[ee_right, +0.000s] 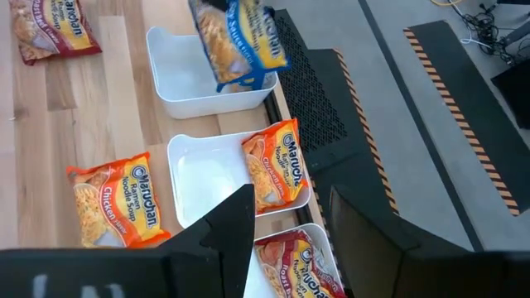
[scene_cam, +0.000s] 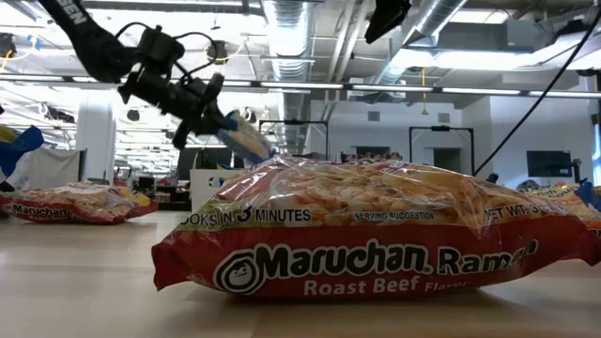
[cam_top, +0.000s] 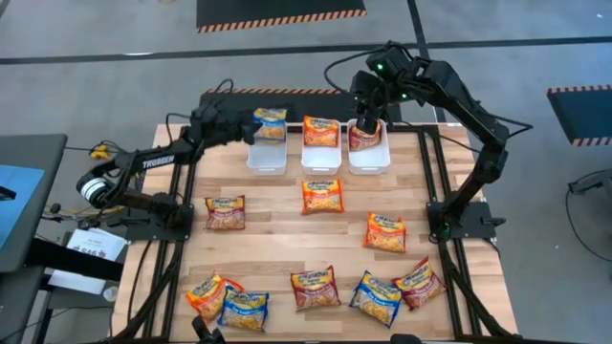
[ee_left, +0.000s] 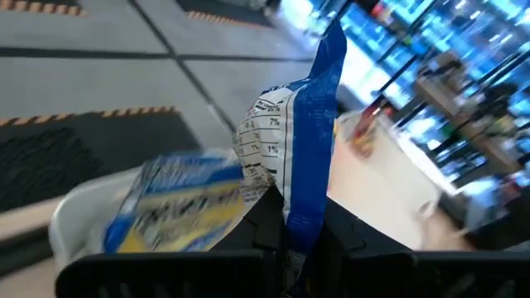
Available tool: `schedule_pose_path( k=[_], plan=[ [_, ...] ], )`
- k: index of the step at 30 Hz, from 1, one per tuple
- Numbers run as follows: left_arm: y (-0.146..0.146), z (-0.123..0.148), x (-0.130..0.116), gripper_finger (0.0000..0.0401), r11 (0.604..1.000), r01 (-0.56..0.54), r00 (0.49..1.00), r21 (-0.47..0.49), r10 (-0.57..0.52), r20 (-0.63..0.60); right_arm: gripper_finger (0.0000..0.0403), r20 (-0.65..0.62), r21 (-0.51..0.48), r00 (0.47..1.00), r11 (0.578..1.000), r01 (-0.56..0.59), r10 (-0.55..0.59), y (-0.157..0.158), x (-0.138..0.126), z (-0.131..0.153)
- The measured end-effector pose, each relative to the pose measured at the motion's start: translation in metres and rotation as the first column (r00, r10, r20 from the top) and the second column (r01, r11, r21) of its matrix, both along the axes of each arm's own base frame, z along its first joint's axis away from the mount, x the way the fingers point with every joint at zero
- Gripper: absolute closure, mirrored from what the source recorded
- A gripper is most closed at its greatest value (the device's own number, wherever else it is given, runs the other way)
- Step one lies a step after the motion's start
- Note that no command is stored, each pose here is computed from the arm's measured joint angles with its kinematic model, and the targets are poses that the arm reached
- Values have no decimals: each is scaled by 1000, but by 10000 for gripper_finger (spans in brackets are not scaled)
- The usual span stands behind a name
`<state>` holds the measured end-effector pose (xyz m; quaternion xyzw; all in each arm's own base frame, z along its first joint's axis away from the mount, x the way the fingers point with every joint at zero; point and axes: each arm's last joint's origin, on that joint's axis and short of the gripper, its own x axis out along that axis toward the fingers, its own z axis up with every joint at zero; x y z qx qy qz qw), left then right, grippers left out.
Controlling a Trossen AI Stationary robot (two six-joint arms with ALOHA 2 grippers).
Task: Sort Maruchan noodles
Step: Put the blue noodle pack into the left white bin
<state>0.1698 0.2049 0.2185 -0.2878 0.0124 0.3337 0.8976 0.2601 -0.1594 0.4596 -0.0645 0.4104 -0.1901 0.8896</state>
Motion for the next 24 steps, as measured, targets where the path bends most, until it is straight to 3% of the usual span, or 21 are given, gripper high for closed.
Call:
schedule_pose_path(
  k=[13, 19, 24],
  plan=[
    [-5, -29, 0, 386, 995, -102, 988, 18, 103, -113, 221, 4, -2, 1000, 1000, 0, 0, 0, 0, 0],
    [-1, -40, 11, 386, 999, -53, 997, 1, 53, -50, 221, 10, -6, 1000, 1000, 0, 0, 0, 1, 1],
    [0, -48, 12, 381, 996, -79, 995, -50, 76, -65, 221, 16, 5, 1000, 1000, 12, -12, 0, 1, 1]
  ],
)
